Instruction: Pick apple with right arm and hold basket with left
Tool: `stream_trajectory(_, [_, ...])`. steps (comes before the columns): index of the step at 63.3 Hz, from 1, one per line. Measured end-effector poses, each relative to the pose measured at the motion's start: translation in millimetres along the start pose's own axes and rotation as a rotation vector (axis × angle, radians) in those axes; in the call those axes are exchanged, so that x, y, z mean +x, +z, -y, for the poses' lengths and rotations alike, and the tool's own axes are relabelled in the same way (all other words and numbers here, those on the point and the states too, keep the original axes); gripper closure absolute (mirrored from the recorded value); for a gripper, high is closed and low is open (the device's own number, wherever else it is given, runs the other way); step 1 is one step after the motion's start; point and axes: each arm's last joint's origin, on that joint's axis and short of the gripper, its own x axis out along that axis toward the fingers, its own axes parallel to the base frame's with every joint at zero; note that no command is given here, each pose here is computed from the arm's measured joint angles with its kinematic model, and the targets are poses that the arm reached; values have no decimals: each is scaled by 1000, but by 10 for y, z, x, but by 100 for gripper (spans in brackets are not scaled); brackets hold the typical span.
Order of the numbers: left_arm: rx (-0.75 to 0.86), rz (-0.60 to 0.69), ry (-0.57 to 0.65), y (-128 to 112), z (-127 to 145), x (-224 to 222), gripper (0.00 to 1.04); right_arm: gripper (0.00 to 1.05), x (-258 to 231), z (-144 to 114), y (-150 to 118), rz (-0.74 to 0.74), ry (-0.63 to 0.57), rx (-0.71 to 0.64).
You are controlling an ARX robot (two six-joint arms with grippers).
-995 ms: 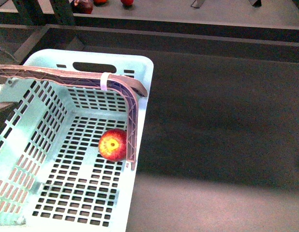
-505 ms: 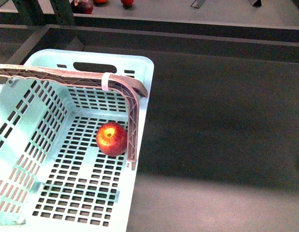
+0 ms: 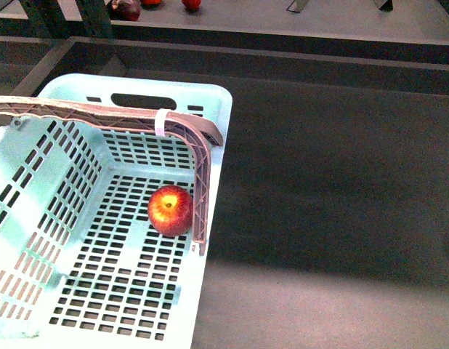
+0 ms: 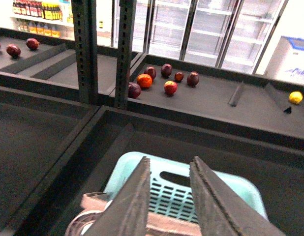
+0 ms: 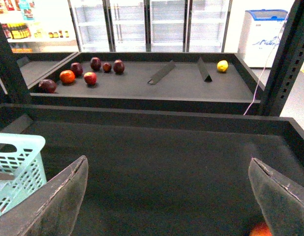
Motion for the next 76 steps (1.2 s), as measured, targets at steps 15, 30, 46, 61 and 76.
stream_trajectory(15, [82, 4, 3, -71, -175, -217, 101, 9, 0, 0, 0, 0, 0, 0])
stream_trajectory(30, [90, 17, -19, -156, -319, -372, 101, 9, 0, 0, 0, 0, 0, 0])
stream_trajectory(46, [92, 22, 5, -149, -364, -486, 101, 9, 0, 0, 0, 0, 0, 0])
stream_trajectory(61, [92, 28, 5, -135, -362, -594, 101, 9, 0, 0, 0, 0, 0, 0])
stream_trajectory(76, [92, 29, 5, -136, -362, -651, 101, 9, 0, 0, 0, 0, 0, 0])
